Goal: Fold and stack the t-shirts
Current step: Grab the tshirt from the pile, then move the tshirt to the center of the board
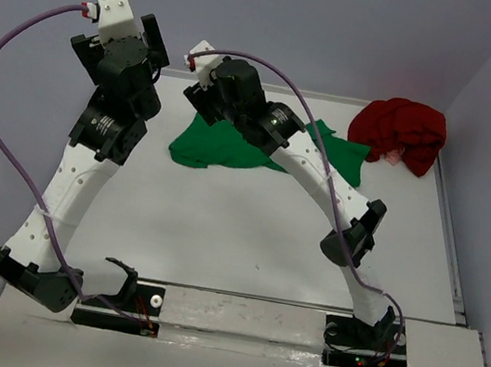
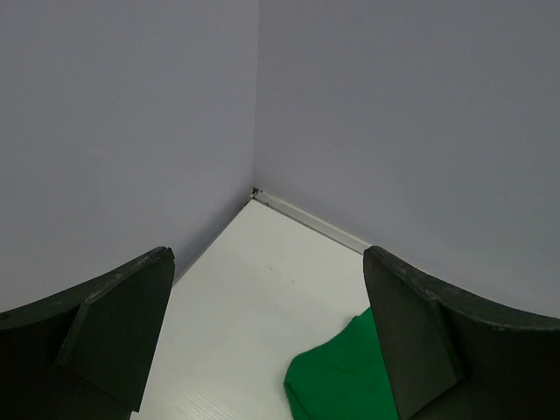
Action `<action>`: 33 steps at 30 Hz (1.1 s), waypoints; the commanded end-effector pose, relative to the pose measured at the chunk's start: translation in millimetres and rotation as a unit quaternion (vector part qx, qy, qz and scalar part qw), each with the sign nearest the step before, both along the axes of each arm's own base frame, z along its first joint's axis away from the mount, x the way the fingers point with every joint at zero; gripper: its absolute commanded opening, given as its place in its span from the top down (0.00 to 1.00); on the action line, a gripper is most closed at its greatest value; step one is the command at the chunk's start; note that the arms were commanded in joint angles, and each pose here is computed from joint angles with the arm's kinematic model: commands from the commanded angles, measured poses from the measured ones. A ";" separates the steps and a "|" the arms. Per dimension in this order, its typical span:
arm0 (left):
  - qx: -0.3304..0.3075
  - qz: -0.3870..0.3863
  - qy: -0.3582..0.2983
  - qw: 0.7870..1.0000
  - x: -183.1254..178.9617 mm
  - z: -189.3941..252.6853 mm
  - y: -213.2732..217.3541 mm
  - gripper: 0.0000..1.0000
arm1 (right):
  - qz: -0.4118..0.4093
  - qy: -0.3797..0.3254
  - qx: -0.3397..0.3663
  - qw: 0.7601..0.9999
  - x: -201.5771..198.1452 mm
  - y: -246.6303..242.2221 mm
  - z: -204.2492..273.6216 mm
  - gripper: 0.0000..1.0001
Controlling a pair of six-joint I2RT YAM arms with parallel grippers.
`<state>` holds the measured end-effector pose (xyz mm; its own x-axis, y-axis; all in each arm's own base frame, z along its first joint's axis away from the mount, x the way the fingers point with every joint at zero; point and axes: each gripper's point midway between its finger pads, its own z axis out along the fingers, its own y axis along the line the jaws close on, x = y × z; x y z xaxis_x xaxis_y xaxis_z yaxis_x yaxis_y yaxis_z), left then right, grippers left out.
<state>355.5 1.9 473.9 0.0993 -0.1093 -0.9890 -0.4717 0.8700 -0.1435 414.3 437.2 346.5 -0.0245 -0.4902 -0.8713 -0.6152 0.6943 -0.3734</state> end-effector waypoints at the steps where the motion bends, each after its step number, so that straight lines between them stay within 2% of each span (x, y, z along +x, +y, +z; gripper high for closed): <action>1: -0.008 0.024 -0.030 0.999 -11.0 23.5 9.1 0.01 | -0.127 -0.139 0.062 0.980 4.8 -87.2 135.5 0.13; 3: -0.009 0.023 -0.025 0.999 -6.0 18.5 5.6 0.01 | -0.187 -0.138 0.049 0.971 28.8 -131.0 131.5 0.14; 4: -0.011 0.019 -0.023 1.000 -3.0 16.0 2.9 0.01 | -0.196 -0.110 0.039 0.974 39.1 -139.1 105.4 0.16; 5: -0.012 0.015 -0.021 1.000 -0.3 14.3 0.8 0.01 | -0.206 -0.104 0.031 0.972 46.4 -156.4 100.2 0.16; 6: -0.010 0.005 -0.012 1.000 5.8 8.2 -5.4 0.01 | -0.240 -0.092 0.064 0.964 56.4 -193.9 105.2 0.24; 8: -0.010 -0.005 -0.005 1.000 11.6 2.0 -12.0 0.01 | -0.239 -0.037 0.086 0.966 66.2 -210.3 70.9 0.42; 10: -0.003 -0.020 0.011 1.000 22.1 -9.5 -22.1 0.01 | -0.254 -0.014 0.107 0.961 76.6 -243.2 62.5 0.53; 14: 0.017 -0.030 0.051 0.998 45.2 -31.7 -34.2 0.01 | -0.259 0.054 0.134 0.955 104.7 -273.8 20.6 0.78; 15: 0.024 -0.037 0.071 0.996 56.6 -43.8 -40.9 0.01 | -0.242 0.070 0.142 0.957 107.2 -270.5 17.6 0.79; 18: 0.024 -0.055 0.086 0.994 81.1 -50.5 -53.8 0.03 | -0.248 0.103 0.120 0.956 127.0 -267.1 -18.8 0.71; 19: 0.018 -0.072 0.090 0.993 89.9 -54.3 -61.4 0.04 | -0.239 0.123 0.112 0.957 134.3 -259.7 -34.3 0.68; 20: 0.013 -0.094 0.104 0.990 105.8 -60.8 -69.5 0.04 | -0.234 0.132 0.108 0.957 137.2 -256.5 -40.7 0.55; 21: 0.006 -0.107 0.111 0.988 114.7 -64.7 -73.3 0.04 | -0.233 0.146 0.101 0.956 138.1 -254.8 -50.8 0.52; 22: -0.012 -0.118 0.095 0.988 123.2 -50.1 -76.3 0.05 | -0.239 0.151 0.097 0.954 143.4 -254.3 -60.2 0.51; 23: -0.015 -0.126 0.103 0.987 132.9 -54.5 -79.2 0.06 | -0.241 0.156 0.099 0.953 144.6 -253.4 -66.1 0.51; 24: -0.015 -0.130 0.129 0.983 154.0 -78.3 -81.6 0.08 | -0.244 0.160 0.102 0.951 147.1 -256.6 -70.3 0.51; 26: -0.017 -0.139 0.129 0.982 171.3 -74.8 -83.7 0.09 | -0.245 0.169 0.104 0.949 151.2 -258.3 -81.7 0.53; 27: -0.018 -0.153 0.162 0.975 194.1 -107.5 -92.1 0.10 | -0.249 0.172 0.102 0.948 152.1 -258.7 -86.9 0.54; 28: -0.021 -0.150 0.179 0.972 203.2 -120.0 -85.4 0.10 | -0.255 0.175 0.108 0.945 156.4 -270.5 -89.0 0.54; 29: -0.025 -0.154 0.162 0.974 212.2 -106.2 -84.9 0.11 | -0.258 0.179 0.112 0.943 158.3 -274.7 -91.7 0.53; 30: -0.024 -0.157 0.210 0.965 229.2 -149.6 -87.1 0.11 | -0.261 0.183 0.116 0.941 160.2 -279.8 -96.4 0.53; 31: -0.030 -0.151 0.200 0.968 238.9 -145.4 -76.6 0.12 | -0.267 0.194 0.136 0.934 162.2 -286.8 -99.0 0.53; 32: -0.033 -0.149 0.223 0.963 250.6 -174.1 -74.6 0.12 | -0.270 0.200 0.136 0.932 162.6 -292.0 -105.0 0.53; 33: -0.038 -0.147 0.224 0.963 251.8 -175.9 -69.2 0.13 | -0.275 0.197 0.138 0.931 165.1 -297.9 -103.9 0.53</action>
